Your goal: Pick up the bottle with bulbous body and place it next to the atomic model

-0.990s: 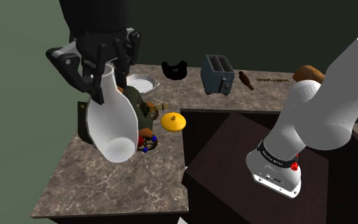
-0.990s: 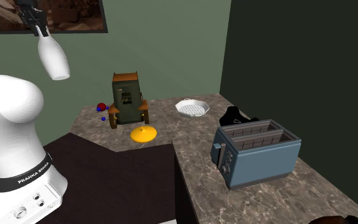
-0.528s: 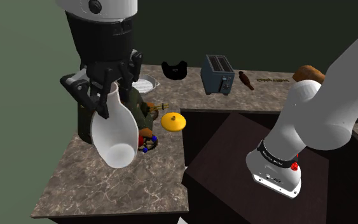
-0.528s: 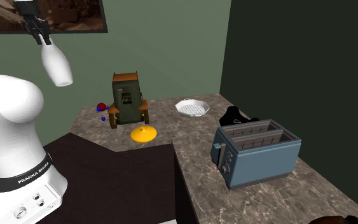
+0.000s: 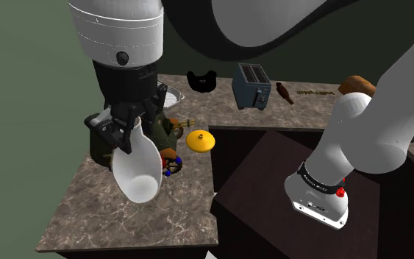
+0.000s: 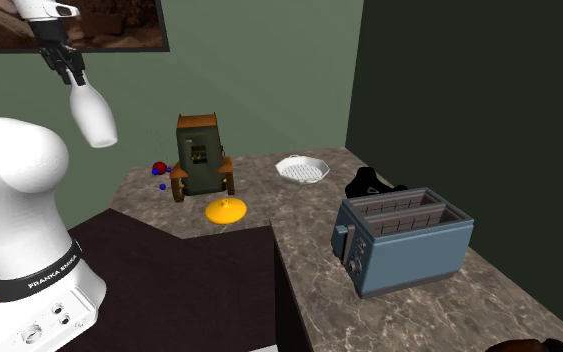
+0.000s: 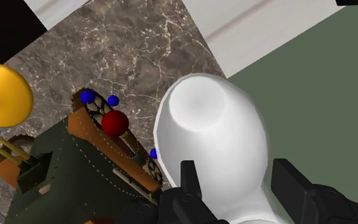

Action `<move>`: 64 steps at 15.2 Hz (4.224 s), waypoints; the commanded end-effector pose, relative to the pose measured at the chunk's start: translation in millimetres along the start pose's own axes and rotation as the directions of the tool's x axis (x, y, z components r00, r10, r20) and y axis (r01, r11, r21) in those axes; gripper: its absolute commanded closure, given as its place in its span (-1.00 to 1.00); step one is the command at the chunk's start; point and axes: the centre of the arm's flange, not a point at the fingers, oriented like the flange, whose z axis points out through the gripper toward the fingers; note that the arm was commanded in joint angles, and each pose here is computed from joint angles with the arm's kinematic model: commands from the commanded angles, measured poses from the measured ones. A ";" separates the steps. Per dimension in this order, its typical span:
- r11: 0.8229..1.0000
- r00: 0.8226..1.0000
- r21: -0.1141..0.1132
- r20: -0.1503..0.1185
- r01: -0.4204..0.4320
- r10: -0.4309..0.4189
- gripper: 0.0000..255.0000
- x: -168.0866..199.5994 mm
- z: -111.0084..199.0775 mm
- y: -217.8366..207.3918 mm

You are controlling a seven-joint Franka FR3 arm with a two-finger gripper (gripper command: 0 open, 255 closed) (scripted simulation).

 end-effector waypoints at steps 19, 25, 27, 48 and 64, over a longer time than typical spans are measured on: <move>1.000 1.000 0.001 -0.001 0.000 0.000 1.00 -11.6 104.5 -0.4; 1.000 1.000 0.001 -0.001 0.000 0.000 1.00 -15.3 135.9 -0.3; 1.000 1.000 0.001 -0.001 0.000 0.000 1.00 -16.6 146.4 -0.3; 1.000 1.000 0.001 -0.001 0.000 0.000 1.00 -29.0 250.8 -0.2; 1.000 1.000 0.001 -0.001 0.000 0.000 -1.00 -29.0 200.8 -0.2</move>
